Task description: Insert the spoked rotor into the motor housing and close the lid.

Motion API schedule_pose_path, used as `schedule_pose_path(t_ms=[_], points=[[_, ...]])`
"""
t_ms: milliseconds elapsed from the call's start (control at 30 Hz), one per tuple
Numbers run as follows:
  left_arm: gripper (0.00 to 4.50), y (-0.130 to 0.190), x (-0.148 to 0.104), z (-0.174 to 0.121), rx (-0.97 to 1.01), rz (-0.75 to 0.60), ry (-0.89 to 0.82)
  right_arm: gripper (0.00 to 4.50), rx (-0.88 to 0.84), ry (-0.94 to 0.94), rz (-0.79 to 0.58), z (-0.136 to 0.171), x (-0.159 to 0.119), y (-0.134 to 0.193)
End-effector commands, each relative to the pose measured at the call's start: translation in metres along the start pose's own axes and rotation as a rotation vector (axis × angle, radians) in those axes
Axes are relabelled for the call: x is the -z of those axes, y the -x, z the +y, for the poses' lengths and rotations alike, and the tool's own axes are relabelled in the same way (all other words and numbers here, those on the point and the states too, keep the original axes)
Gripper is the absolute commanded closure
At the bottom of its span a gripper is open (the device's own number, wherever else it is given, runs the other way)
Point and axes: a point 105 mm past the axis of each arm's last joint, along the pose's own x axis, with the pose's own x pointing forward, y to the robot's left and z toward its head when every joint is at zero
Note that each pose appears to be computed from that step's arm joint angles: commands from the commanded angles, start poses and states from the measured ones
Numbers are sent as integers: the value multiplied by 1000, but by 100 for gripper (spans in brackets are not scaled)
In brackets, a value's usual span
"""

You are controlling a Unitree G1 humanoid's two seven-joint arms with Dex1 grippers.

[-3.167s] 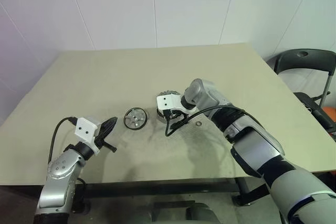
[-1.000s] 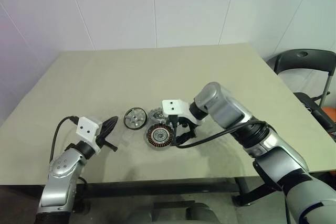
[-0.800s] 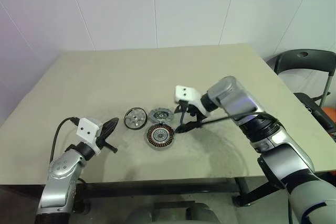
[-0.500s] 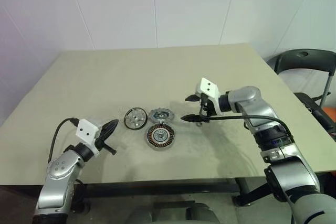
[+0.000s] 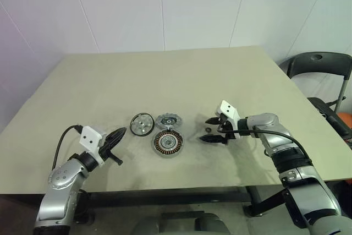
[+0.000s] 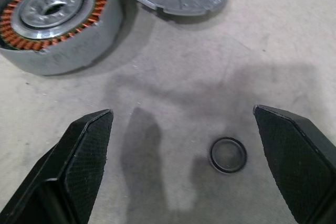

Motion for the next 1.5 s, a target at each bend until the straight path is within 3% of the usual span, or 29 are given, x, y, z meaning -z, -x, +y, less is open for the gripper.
schedule_pose_path(t_ms=[33, 400, 500, 800, 833, 1133, 1400, 1500], points=[[450, 0, -14, 1, 2, -36, -41, 2, 21, 34, -18, -6, -9, 3], [450, -1, -16, 2, -4, -41, -47, 2, 49, 10, 12, -15, 6, 2], [450, -1, -16, 3, -7, -41, -51, 65, 49, 10, 17, -15, 8, 3], [450, -4, -18, 4, -8, -46, -58, 375, 57, 24, 37, -17, 14, 4], [450, -4, -18, 4, -7, -46, -58, 385, 57, 25, 36, -17, 13, 5], [450, -5, -18, 5, 6, -41, -60, 385, -32, 111, -26, -7, -30, 6], [450, -5, -17, 4, 15, -40, -61, 385, -293, 228, -81, 53, -84, -14], [450, -5, -18, 4, 16, -41, -60, 385, -332, 237, -80, 65, -92, -23]])
